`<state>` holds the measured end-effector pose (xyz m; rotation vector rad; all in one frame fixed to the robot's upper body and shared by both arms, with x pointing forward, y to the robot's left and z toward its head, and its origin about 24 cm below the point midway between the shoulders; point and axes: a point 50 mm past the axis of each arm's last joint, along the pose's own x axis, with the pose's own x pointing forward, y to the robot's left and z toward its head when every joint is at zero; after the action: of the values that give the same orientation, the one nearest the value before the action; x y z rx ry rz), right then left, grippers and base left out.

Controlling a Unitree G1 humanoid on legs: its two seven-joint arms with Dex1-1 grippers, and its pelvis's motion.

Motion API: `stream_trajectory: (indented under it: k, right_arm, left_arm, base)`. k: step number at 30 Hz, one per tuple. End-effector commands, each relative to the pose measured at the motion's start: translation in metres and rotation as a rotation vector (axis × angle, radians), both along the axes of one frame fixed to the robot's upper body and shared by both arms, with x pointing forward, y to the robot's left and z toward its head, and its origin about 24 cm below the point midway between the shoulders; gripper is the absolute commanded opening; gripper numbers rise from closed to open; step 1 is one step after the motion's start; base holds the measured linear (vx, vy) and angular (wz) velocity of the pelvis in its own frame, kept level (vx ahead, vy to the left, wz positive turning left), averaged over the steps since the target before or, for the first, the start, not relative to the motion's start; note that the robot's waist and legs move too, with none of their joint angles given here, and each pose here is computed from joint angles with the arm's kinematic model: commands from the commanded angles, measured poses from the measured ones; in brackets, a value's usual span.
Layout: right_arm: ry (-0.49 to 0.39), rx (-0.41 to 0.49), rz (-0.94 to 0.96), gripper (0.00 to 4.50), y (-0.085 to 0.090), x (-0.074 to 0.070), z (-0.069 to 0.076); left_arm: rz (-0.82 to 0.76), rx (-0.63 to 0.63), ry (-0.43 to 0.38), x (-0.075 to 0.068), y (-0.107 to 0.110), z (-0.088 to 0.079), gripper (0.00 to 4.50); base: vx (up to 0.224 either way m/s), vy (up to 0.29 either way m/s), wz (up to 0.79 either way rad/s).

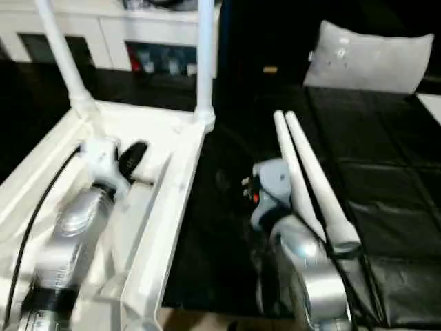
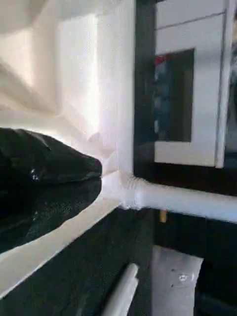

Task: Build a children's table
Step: Rotate table base

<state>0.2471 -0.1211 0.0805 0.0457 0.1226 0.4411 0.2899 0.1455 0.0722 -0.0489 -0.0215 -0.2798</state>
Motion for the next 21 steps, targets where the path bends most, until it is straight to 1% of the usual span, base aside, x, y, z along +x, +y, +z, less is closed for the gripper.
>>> stream_trajectory:
  k: [1,6,7,9,12,15,17,18,19,21]
  right_arm:
    - [0.015,-0.003,0.009,4.50,0.000,-0.005,-0.002]
    - [0.055,-0.006,-0.025,4.50,-0.005,-0.012,-0.010]
    - [0.055,-0.006,-0.025,4.50,-0.005,-0.012,-0.010]
    - [0.067,-0.015,-0.043,4.50,-0.006,-0.014,-0.013]
    - [0.072,-0.021,-0.049,4.50,-0.006,-0.016,-0.015]
    - [0.068,-0.024,-0.021,4.50,-0.005,-0.018,-0.017]
    - [0.063,-0.022,-0.006,4.50,-0.004,-0.019,-0.017]
    - [0.060,-0.023,-0.003,4.50,-0.004,-0.019,-0.017]
    - [0.052,-0.019,0.001,4.50,-0.004,-0.019,-0.015]
    - [0.048,-0.020,0.001,4.50,-0.005,-0.018,-0.015]
  left_arm:
    - [0.003,0.010,-0.029,-0.001,-0.004,0.011,0.06]
    - [-0.001,0.041,-0.014,-0.018,-0.005,0.016,0.06]
    - [-0.001,0.041,-0.014,-0.018,-0.005,0.016,0.06]
    - [0.004,0.040,0.005,-0.027,-0.003,0.014,0.06]
    - [-0.030,0.028,0.020,-0.034,-0.004,0.012,0.06]
    - [-0.085,0.000,0.018,-0.041,-0.004,0.014,0.43]
    - [-0.095,0.016,0.019,-0.042,-0.002,0.015,0.48]
    - [-0.100,0.022,0.017,-0.042,-0.001,0.016,0.77]
    - [-0.104,0.046,0.025,-0.042,0.002,0.017,0.77]
    - [-0.126,0.054,0.028,-0.043,0.003,0.018,0.89]
  base:
    - [0.000,0.000,0.00]
    - [-0.079,0.018,0.00]
    - [-0.166,0.032,0.03]
    - [-0.195,0.054,-0.05]
    - [-0.211,0.031,-0.05]
    - [-0.111,-0.132,0.26]
    - [-0.098,-0.033,0.26]
    - [-0.121,0.007,0.29]
    - [-0.168,0.022,0.44]
    - [-0.135,0.058,0.20]
